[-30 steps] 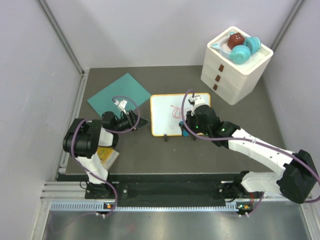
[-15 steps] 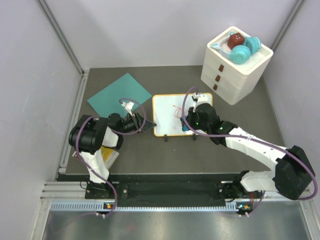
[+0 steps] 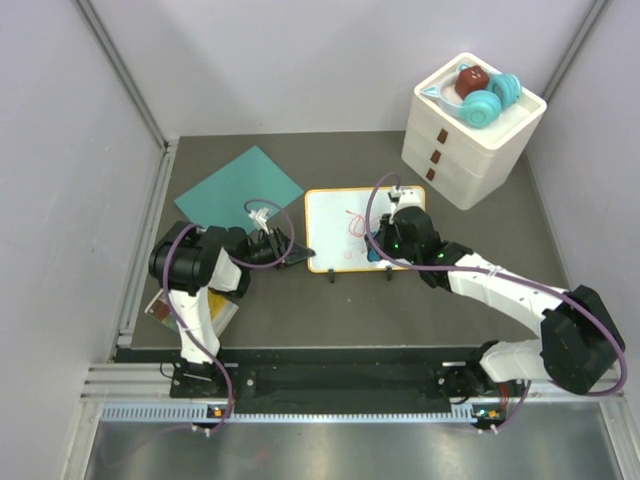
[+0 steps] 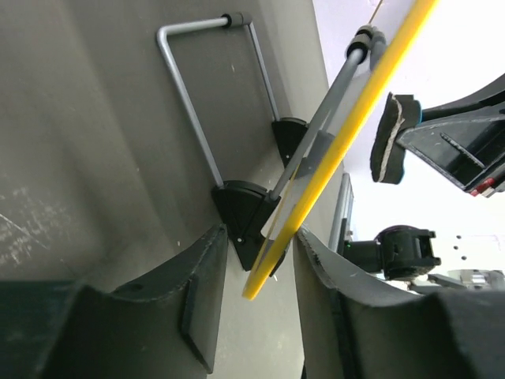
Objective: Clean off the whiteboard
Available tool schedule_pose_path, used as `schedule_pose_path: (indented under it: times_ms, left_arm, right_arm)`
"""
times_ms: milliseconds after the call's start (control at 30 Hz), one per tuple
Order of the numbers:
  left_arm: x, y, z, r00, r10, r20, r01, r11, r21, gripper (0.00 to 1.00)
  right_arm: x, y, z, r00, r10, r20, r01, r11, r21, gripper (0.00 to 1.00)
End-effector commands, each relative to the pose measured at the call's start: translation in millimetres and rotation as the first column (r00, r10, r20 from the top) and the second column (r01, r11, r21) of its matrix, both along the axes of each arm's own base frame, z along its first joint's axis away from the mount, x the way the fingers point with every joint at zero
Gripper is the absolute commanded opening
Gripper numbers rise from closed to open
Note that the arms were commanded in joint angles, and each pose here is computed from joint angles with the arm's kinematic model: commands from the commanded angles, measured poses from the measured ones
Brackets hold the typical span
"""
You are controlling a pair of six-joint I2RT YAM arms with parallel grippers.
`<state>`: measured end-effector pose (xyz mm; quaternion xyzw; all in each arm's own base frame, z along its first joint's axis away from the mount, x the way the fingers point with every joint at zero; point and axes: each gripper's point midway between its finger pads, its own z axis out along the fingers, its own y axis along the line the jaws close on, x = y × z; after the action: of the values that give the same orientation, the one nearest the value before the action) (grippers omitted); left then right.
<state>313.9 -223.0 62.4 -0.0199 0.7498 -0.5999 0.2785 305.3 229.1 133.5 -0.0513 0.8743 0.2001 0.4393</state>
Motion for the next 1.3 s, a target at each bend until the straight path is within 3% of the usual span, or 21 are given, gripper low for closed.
schedule_pose_path:
  times_ms: [0,300,733,1000,1267]
  left_arm:
    - [7,-9,41,0.967,-0.047,0.249,0.069,0.994,-0.081,0.41]
    - [2,-9,43,0.963,-0.054,0.265,0.083,0.992,-0.098,0.19]
    - [-12,-12,55,0.941,-0.085,0.326,0.108,0.993,-0.054,0.1]
    - [-10,-21,31,0.94,-0.142,0.311,0.131,0.99,0.055,0.0]
    - [-15,-16,1,0.949,-0.159,0.274,0.12,0.981,0.153,0.0]
  right_arm:
    - [6,2,7,1.0,-0.011,0.029,0.01,0.999,0.04,0.0]
    - [9,-4,7,0.998,-0.04,0.038,0.039,0.999,0.018,0.0]
    - [16,-29,-15,0.987,-0.156,0.03,0.158,0.984,-0.085,0.0]
    - [21,-29,-18,0.975,-0.219,0.024,0.22,0.975,-0.033,0.0]
    - [23,-29,-25,0.966,-0.257,0.023,0.257,0.966,0.014,0.0]
